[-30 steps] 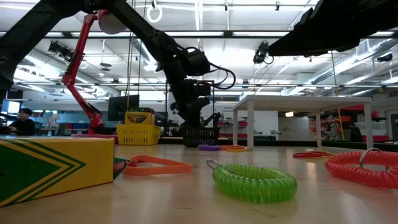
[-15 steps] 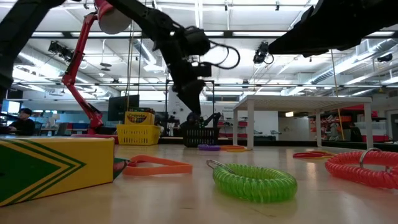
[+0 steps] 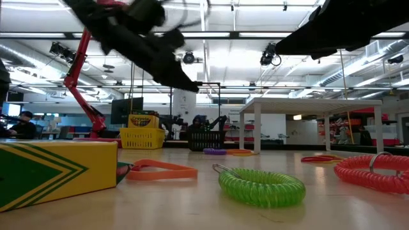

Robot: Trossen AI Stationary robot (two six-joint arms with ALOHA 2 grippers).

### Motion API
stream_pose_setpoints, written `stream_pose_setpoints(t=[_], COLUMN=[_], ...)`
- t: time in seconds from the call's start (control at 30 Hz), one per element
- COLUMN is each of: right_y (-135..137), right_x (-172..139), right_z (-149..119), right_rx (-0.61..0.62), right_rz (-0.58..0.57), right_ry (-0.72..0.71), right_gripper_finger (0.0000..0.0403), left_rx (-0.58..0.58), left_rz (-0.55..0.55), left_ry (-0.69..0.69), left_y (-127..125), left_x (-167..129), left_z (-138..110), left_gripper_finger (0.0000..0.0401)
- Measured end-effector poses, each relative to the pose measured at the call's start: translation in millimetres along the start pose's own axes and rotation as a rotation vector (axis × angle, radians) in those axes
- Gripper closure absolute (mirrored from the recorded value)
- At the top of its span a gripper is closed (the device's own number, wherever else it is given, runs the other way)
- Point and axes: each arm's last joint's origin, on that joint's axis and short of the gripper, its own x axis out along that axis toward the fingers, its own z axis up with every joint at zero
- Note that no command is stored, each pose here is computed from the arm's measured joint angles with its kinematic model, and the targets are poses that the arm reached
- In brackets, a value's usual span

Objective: Pick & Place Office Desk Supplies
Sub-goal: Put the yellow rubber band into the red bin

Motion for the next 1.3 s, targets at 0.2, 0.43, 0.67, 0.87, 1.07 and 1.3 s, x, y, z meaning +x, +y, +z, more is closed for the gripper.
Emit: stream_pose_setpoints(t=[0.2,0.43,0.67,0.87,1.07,1.3], right_y=[-12,-28,-29,-32,-33,-35], right_x=[9,19,18,17,15,9], right_z=[7,7,-4,-9,-5,2], right_rx=[0.063,0.105,0.108,0.138,0.133,0.149], right_rz=[0.006,-0.008,-0.05,-0.13,-0.172,-0.191], right_ry=[-0.044,-0.025,0.071,0.249,0.331,0.493], right_gripper_finger=[0.0377,0.0377,0.0377,0.0377,0.0377,0.0377], left_rx=[-0.148,-0.114,0.034,0.057,-0.018,-0.187], left_rz=[-0.149,-0.236,-0.183,-0.192,-0.15,-0.179], left_ry=[-0.272,-0.24,-0.328,-0.356,-0.533,-0.608], left_y=[-29,-54,-76,-79,-67,-59], left_x=[-18,-22,-32,-36,-64,-84], left_z=[-21,-25,-17,-25,-66,-86], left_gripper_finger=[0.0389,0.0395,0.0396,0.0397,0.0397,0.0374])
